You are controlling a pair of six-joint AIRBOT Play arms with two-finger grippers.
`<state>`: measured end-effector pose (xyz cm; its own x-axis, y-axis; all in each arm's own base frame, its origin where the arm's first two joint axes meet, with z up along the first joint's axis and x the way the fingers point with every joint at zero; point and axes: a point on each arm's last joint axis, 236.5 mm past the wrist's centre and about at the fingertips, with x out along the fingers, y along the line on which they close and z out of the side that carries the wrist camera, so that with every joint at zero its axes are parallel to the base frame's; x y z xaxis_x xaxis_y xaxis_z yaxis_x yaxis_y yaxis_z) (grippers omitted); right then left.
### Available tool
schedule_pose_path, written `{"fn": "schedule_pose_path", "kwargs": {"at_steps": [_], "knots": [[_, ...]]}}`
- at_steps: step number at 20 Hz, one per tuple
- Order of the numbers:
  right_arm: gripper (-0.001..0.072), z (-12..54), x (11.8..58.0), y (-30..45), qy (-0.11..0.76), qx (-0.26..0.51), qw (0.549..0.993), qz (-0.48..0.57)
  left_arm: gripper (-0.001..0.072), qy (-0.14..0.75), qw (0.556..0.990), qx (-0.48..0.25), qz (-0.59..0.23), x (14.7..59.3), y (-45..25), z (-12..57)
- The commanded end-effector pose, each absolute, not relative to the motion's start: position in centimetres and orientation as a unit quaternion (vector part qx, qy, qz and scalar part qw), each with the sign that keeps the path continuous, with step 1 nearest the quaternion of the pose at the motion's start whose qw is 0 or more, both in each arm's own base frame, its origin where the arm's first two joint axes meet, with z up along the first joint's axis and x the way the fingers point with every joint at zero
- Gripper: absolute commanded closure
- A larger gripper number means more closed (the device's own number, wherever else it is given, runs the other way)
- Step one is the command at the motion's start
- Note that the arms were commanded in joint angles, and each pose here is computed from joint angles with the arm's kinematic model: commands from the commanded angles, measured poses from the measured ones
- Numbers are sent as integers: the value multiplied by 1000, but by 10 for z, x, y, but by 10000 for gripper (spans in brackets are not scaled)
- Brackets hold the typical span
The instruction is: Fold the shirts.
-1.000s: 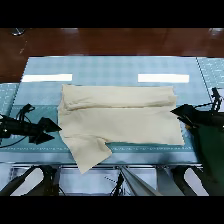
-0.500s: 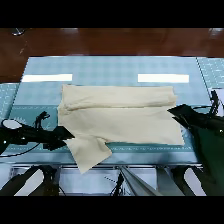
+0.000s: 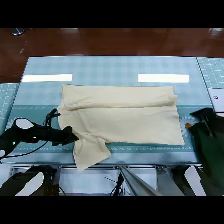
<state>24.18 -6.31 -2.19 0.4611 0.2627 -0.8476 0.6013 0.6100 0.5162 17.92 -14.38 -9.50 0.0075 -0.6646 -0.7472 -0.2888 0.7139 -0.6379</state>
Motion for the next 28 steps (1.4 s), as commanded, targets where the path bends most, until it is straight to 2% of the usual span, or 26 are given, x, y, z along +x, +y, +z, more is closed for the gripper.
{"fn": "schedule_pose_path", "kwargs": {"at_steps": [1,8,12,20,28], "knots": [[88,-60,184,-72,596,378,686,-174,683,649,629,-377,-201,196,-164,-75],[89,-82,143,-46,702,378,592,-118,683,639,643,-371,-199,202,-161,-78],[89,-91,147,-47,705,384,585,-113,683,638,645,-371,-198,203,-161,-78],[89,-95,198,-21,649,471,596,-44,683,632,654,-371,-189,209,-158,-80],[89,-98,203,-20,643,479,596,-42,683,632,654,-371,-189,209,-158,-80]]}}
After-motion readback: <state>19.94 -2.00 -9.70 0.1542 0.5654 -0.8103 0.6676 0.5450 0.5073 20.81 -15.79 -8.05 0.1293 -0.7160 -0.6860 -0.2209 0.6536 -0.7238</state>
